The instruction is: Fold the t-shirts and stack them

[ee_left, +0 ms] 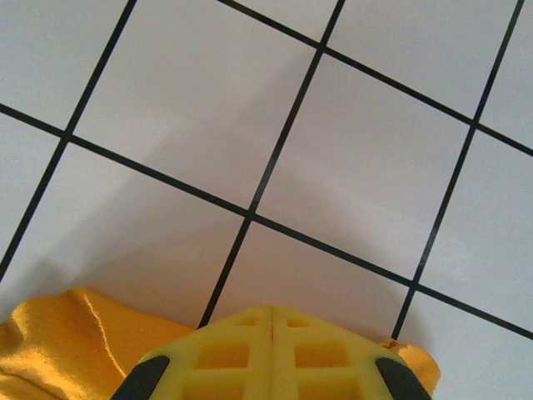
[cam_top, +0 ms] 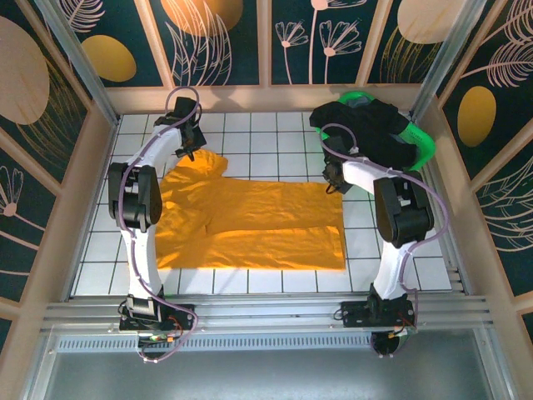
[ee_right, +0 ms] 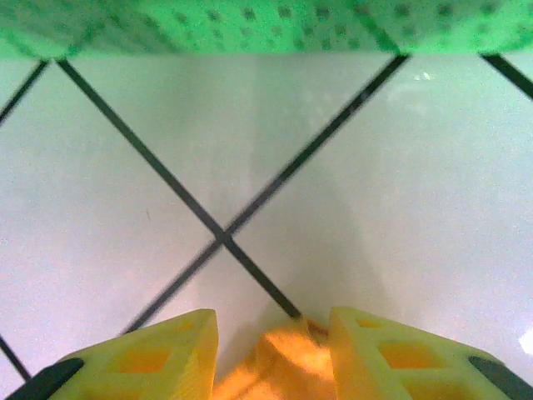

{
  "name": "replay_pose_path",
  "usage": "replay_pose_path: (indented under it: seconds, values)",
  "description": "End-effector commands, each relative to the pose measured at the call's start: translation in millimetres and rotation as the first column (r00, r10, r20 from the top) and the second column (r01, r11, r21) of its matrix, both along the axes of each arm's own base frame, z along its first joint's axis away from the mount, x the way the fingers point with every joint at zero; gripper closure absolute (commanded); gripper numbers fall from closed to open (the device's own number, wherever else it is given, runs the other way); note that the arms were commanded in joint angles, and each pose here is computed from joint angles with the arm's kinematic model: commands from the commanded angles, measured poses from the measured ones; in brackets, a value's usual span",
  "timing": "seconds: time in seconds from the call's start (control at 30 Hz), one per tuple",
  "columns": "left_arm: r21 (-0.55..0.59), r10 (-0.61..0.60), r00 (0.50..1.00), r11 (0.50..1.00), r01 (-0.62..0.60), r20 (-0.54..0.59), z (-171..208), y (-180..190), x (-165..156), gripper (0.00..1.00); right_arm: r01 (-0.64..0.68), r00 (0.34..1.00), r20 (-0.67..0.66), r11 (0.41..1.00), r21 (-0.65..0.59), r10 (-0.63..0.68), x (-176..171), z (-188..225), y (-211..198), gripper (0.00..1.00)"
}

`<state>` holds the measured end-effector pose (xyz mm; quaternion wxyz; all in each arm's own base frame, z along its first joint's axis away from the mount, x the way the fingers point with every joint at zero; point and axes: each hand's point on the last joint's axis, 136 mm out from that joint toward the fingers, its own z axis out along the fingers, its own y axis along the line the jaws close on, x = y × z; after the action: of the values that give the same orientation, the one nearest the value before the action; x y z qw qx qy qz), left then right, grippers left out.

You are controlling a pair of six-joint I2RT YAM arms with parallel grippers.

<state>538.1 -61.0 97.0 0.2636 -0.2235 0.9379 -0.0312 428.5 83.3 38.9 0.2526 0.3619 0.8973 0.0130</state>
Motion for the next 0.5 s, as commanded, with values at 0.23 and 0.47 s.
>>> replay_pose_path:
  seconds: [0.23, 0.47]
  values:
    - [-0.015, 0.005, 0.999, 1.000, -0.004, 0.041, 30, -1, -10, 1.00, -0.086, 0.996, 0.016, 0.996, 0.024, 0.085, -35, 19, 25, 0.62]
    - [-0.022, 0.002, 0.999, 1.000, -0.001, 0.035, 27, -2, -15, 1.00, -0.054, 0.999, 0.007, 0.998, 0.015, 0.054, -17, 4, 15, 0.61]
